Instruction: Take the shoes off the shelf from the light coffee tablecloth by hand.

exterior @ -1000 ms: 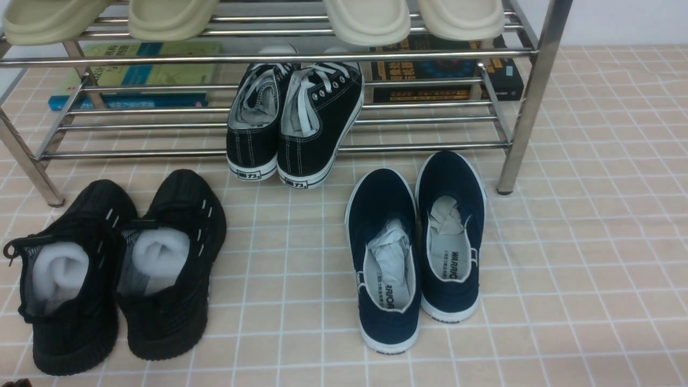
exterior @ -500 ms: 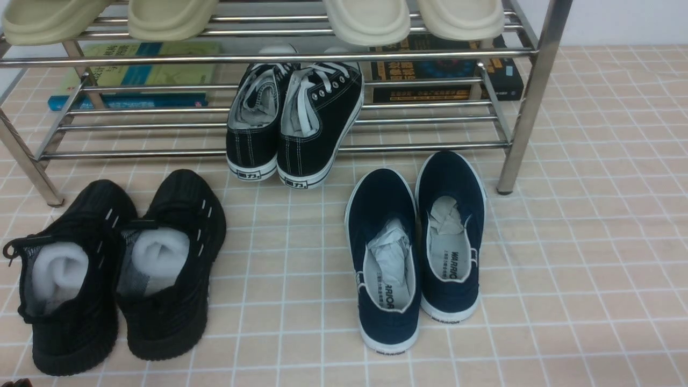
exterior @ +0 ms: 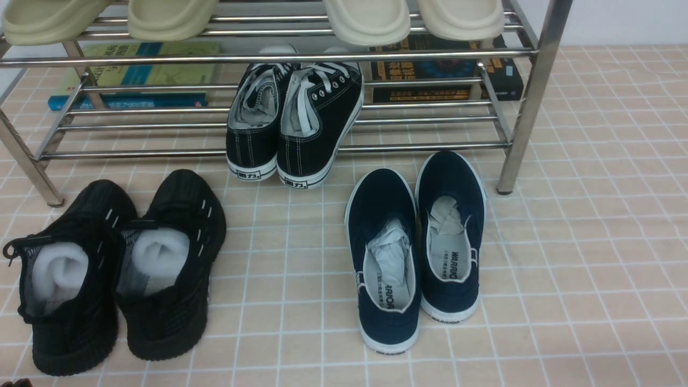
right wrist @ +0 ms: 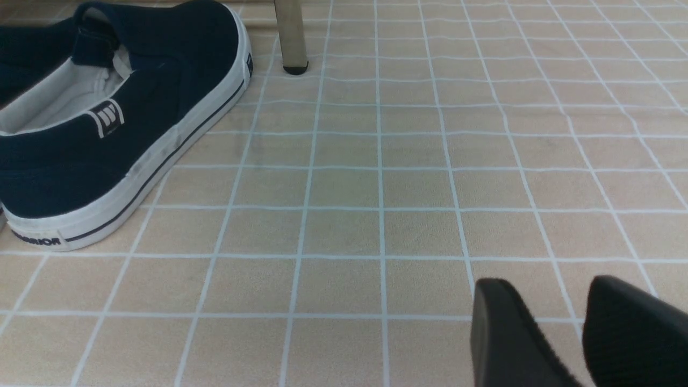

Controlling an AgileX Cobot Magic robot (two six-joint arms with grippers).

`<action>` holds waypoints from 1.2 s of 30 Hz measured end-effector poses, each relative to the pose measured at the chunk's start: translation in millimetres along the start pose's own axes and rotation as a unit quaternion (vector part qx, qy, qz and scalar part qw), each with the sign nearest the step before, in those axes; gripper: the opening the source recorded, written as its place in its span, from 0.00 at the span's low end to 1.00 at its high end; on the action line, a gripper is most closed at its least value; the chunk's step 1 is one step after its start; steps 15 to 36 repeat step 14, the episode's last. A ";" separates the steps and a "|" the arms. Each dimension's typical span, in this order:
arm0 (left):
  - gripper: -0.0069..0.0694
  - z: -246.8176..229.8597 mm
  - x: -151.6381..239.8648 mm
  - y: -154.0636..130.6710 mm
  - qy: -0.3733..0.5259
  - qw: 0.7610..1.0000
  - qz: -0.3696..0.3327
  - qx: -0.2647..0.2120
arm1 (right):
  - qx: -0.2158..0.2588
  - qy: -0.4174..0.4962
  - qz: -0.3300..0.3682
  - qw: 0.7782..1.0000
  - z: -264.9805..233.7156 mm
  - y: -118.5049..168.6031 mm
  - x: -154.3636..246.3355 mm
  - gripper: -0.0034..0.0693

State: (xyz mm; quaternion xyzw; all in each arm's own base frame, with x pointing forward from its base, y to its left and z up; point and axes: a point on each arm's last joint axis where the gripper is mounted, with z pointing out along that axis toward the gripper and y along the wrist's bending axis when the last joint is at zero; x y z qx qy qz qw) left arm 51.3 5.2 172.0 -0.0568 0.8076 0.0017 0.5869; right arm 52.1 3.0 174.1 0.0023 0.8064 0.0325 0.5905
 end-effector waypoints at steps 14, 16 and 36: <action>0.26 0.0 0.0 0.1 0.000 1.000 0.002 -0.001 | 0.000 0.000 0.000 1.000 0.0 0.0 0.0 0.38; 0.26 0.0 0.0 0.1 0.000 1.000 0.002 -0.001 | 0.000 0.000 0.000 1.000 0.0 0.0 0.0 0.38; 0.26 0.0 0.0 0.1 0.000 1.000 0.002 -0.001 | 0.000 0.000 0.000 1.000 0.0 0.0 0.0 0.38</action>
